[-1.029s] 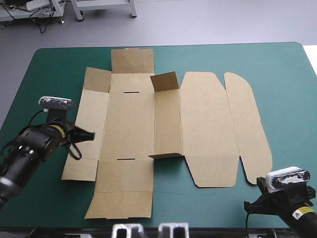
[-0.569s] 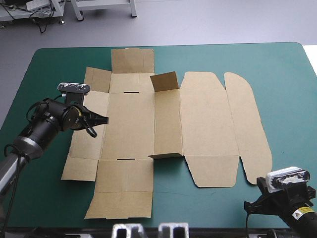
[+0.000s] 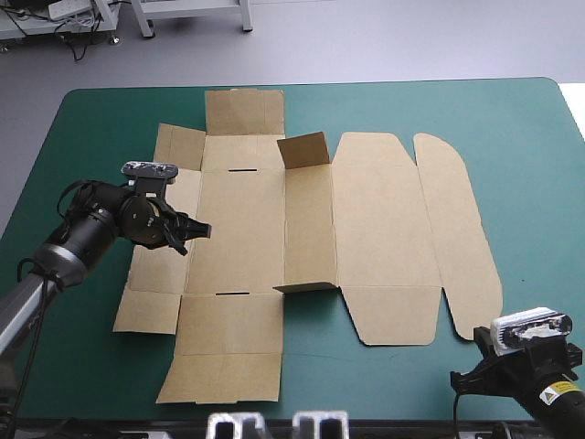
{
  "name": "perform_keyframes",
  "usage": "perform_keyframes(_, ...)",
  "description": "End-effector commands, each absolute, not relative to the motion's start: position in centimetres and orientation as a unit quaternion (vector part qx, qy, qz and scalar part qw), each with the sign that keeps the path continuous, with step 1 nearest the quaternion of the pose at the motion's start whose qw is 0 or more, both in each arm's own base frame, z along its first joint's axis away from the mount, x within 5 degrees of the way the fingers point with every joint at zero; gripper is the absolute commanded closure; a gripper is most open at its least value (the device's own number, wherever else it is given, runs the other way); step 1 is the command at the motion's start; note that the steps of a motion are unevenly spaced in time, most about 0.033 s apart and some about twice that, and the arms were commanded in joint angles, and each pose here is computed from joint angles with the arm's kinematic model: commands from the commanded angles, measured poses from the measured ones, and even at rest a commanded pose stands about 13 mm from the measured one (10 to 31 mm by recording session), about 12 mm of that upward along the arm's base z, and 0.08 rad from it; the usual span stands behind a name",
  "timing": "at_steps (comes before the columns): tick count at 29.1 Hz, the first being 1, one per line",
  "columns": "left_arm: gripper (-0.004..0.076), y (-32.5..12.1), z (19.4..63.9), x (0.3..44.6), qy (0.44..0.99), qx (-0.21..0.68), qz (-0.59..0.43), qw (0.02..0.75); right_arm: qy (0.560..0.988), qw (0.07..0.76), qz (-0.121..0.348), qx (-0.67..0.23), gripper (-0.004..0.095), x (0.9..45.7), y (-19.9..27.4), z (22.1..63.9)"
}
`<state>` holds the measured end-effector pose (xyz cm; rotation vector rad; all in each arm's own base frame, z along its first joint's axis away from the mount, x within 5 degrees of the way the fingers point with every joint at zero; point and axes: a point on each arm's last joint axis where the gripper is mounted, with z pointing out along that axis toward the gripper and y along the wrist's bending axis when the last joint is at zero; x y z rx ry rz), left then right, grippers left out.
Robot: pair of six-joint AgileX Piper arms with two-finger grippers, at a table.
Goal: Fold the box
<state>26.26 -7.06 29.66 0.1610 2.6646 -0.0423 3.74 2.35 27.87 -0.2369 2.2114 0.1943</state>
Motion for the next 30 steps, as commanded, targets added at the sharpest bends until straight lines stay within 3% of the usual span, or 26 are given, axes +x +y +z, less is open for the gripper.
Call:
perform_keyframes(1,0.0248,-7.3,31.4,26.1,0.964,0.047,-0.033,0.26,0.875,0.468,0.079,-0.092,0.0926,4.1,2.4,28.9)
perform_keyframes(7,0.031,-6.5,31.9,26.7,0.957,0.009,-0.029,0.287,0.875,0.468,0.079,-0.092,0.0926,4.1,2.4,28.9)
perform_keyframes(14,0.0388,0.8,34.9,27.7,0.944,-0.136,-0.017,0.301,0.875,0.468,0.079,-0.092,0.0926,4.1,2.4,28.9)
perform_keyframes(20,0.0396,6.0,35.8,26.6,0.942,-0.19,-0.04,0.275,0.875,0.468,0.079,-0.092,0.0925,4.1,2.4,28.9)
perform_keyframes(30,0.0395,6.6,32.4,27.8,0.962,-0.129,-0.175,0.165,0.875,0.468,0.079,-0.092,0.0926,4.1,2.4,28.9)
